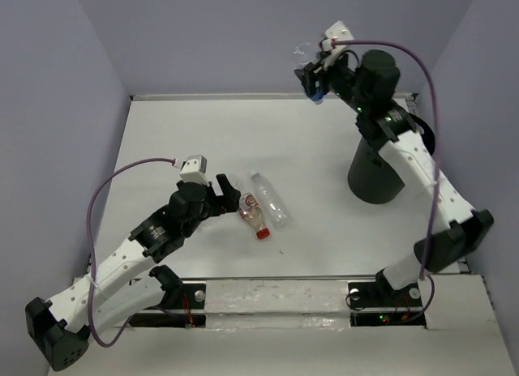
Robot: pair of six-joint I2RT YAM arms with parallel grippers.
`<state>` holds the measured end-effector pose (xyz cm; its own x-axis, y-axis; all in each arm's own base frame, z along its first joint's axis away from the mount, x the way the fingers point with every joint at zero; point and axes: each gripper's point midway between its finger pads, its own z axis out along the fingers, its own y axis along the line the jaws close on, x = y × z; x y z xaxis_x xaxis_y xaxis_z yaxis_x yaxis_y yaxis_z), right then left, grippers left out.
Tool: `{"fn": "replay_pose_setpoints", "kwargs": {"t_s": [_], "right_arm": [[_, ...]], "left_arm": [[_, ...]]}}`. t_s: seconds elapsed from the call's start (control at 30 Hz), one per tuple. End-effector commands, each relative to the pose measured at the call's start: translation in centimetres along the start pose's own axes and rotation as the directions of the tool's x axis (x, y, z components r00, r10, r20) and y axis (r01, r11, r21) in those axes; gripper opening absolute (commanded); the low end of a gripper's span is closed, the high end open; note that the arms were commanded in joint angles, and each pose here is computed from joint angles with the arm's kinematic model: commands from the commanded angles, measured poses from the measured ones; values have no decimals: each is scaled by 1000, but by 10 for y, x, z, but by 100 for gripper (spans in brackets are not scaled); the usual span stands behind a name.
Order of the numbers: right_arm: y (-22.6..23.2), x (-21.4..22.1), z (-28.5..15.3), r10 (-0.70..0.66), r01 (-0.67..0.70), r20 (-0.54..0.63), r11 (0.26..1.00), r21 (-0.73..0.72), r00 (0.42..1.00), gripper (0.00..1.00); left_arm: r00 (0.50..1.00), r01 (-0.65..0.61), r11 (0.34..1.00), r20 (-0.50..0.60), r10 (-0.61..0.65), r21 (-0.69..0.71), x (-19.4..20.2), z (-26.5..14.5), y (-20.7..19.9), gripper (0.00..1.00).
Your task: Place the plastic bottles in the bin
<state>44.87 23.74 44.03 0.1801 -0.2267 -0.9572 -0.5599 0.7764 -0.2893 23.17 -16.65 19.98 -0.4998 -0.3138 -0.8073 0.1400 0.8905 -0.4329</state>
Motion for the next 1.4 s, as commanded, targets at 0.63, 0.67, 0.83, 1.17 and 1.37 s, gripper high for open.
{"fn": "replay_pose_setpoints", "kwargs": {"t_s": [0.63, 0.67, 0.83, 1.17, 1.37], "right_arm": [[-137, 25, -237, 204, -263, 173, 605, 751, 964, 38], [-137, 33, -235, 219, -266, 164, 604, 751, 962, 38], [-129, 80, -221, 335, -332, 153, 585, 740, 930, 38], [-114, 137, -215, 492, -412, 129, 526, 744, 861, 59], [-102, 130, -220, 515, -420, 98, 559, 715, 851, 95]], "left_arm": [[973, 138, 990, -185, -138, -11, 103, 58, 0, 99], [975, 128, 991, -177, -132, -32, 103, 62, 3, 99], [982, 104, 989, -147, -119, -104, 102, 76, 12, 99], [979, 75, 982, -175, -106, -172, 117, 103, 14, 98], [978, 79, 979, -173, -112, -186, 122, 107, 19, 92]]}}
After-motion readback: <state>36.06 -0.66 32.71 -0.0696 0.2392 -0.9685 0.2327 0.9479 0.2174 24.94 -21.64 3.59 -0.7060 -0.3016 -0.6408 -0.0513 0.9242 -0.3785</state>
